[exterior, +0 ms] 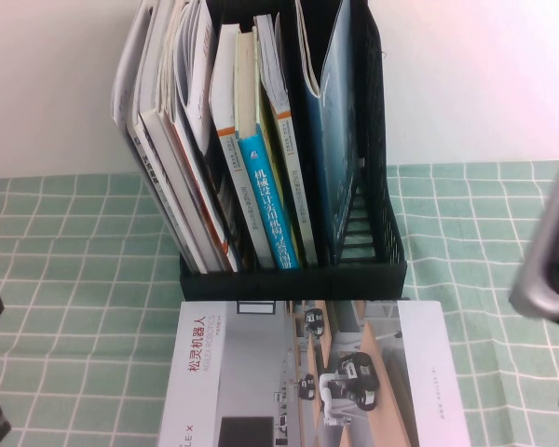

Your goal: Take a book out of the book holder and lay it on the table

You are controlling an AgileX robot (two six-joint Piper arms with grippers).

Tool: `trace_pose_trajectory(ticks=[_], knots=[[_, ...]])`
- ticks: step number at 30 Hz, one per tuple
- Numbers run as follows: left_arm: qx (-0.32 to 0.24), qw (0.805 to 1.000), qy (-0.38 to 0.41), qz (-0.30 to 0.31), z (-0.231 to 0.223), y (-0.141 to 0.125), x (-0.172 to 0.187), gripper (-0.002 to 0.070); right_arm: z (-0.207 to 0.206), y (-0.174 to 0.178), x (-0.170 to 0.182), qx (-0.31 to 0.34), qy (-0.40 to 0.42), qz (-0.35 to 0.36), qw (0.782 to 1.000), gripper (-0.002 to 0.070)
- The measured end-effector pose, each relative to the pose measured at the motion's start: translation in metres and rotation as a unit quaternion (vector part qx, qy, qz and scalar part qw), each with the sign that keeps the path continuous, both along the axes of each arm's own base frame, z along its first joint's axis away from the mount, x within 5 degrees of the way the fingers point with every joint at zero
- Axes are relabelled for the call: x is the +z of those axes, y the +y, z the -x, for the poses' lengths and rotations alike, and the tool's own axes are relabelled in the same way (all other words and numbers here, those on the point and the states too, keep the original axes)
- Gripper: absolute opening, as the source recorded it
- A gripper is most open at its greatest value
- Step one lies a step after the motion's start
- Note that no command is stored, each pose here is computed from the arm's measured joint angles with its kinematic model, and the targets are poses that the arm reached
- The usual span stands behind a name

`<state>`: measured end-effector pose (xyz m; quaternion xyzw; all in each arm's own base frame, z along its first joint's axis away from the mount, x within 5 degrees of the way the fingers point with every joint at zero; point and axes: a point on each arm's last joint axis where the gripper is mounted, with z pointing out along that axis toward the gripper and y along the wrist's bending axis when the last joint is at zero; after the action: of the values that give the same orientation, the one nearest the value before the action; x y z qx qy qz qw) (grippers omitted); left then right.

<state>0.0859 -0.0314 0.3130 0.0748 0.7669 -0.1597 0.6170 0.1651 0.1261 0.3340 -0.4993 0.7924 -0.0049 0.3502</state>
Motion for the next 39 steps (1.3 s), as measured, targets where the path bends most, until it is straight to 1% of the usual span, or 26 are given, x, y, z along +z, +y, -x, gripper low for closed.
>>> trace_pose_trajectory(ticks=[3,6,13,19,25,31,39], knots=[[0.002,1.0,-0.011,0.016,-0.003,-0.001,-0.008,-0.0003,0.021,-0.01,-0.005,0.013,-0.024,-0.059,0.998,-0.0001],[0.003,1.0,-0.014,0.023,-0.004,-0.001,-0.014,-0.0003,0.041,-0.023,-0.019,0.018,-0.038,-0.095,0.995,-0.0001],[0.003,0.999,-0.007,0.042,-0.004,-0.002,-0.018,-0.0003,0.083,-0.056,-0.053,0.019,-0.069,-0.141,0.987,-0.0001],[0.003,0.999,-0.002,0.053,-0.004,-0.002,-0.018,-0.0003,0.105,-0.074,-0.073,0.022,-0.105,-0.172,0.979,-0.0001],[0.003,0.999,-0.001,0.052,-0.004,-0.002,-0.02,-0.0003,0.112,-0.08,-0.082,0.023,-0.113,-0.177,0.977,-0.0001],[0.003,0.999,0.0,0.053,-0.004,-0.003,-0.02,-0.0003,0.115,-0.082,-0.088,0.02,-0.082,-0.157,0.984,-0.0001],[0.003,0.999,0.0,0.053,-0.004,-0.003,-0.02,-0.0003,0.119,-0.08,-0.09,0.018,-0.05,-0.174,0.983,-0.0001]])
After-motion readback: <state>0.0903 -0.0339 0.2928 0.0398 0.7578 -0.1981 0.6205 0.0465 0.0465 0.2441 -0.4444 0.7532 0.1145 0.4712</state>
